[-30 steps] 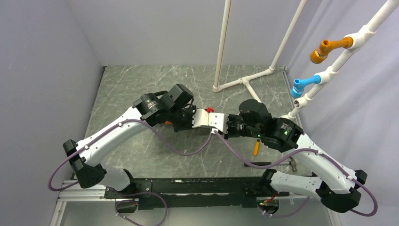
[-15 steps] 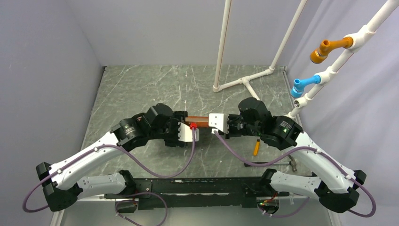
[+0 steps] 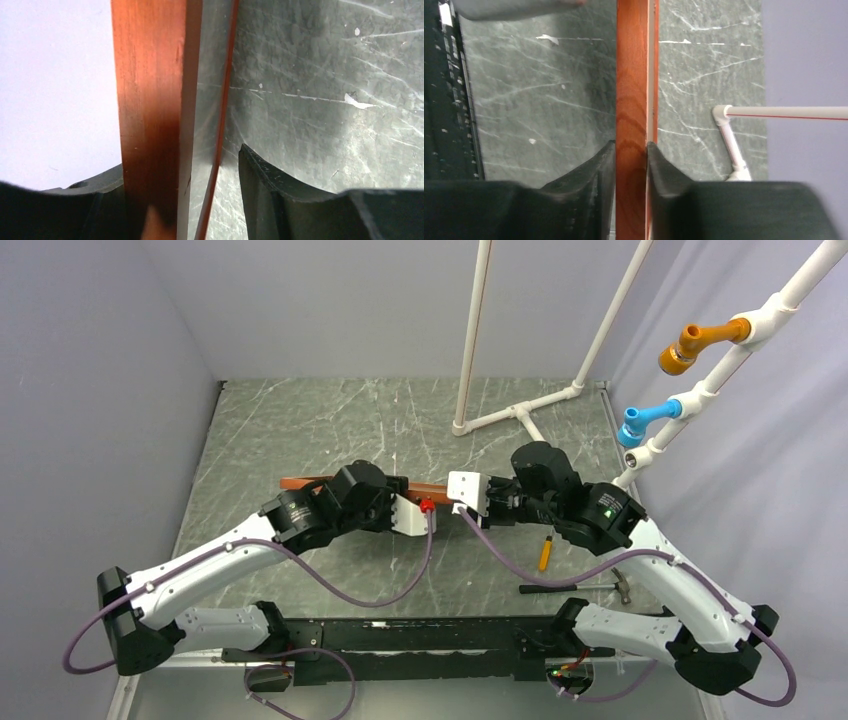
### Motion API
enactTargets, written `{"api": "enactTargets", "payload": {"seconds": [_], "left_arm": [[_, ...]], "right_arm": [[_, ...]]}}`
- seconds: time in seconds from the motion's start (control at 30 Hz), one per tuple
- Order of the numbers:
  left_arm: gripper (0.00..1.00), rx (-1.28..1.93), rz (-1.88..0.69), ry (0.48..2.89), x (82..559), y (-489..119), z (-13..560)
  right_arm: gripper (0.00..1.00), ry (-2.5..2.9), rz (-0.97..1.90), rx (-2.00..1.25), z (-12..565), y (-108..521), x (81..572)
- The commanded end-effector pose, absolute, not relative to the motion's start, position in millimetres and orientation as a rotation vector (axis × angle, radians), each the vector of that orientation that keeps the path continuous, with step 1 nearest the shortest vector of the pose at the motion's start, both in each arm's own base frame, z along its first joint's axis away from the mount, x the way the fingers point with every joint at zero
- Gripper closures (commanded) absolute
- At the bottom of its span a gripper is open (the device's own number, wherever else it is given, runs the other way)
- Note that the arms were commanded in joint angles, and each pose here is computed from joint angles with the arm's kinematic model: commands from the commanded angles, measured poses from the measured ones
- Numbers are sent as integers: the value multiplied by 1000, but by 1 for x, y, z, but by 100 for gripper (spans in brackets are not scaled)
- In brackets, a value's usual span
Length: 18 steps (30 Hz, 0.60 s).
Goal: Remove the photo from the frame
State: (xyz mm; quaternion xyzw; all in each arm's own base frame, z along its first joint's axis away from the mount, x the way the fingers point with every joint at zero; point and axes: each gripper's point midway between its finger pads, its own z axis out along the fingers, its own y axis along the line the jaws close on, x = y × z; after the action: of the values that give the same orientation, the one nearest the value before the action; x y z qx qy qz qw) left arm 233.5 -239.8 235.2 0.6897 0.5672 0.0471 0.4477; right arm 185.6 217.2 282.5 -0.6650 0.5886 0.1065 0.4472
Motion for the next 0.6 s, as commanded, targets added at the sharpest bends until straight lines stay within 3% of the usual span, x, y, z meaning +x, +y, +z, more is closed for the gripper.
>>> {"api": "enactTargets", "payload": {"seconds": [0.0,0.07,0.1,0.13,0.4,0.57], "left_arm": [[100,1728,74,1480,226,-239,244],[100,1701,-3,1494,218,-244,254],[100,1689,-34,1513,214,-244,259],[100,1681,-64,1536,210,-243,264],[100,1619,-317,1661,177,-250,311],[100,1620,-426,1781,172,-262,328]], "right_arm": [[54,1446,358,-1538,316,220,174],[35,1452,354,-1447,333,216,176],[14,1443,354,-1393,345,213,176],[2,1425,358,-1344,359,210,175],[0,1404,197,-695,456,137,199],[0,1394,252,-582,474,122,190]]}}
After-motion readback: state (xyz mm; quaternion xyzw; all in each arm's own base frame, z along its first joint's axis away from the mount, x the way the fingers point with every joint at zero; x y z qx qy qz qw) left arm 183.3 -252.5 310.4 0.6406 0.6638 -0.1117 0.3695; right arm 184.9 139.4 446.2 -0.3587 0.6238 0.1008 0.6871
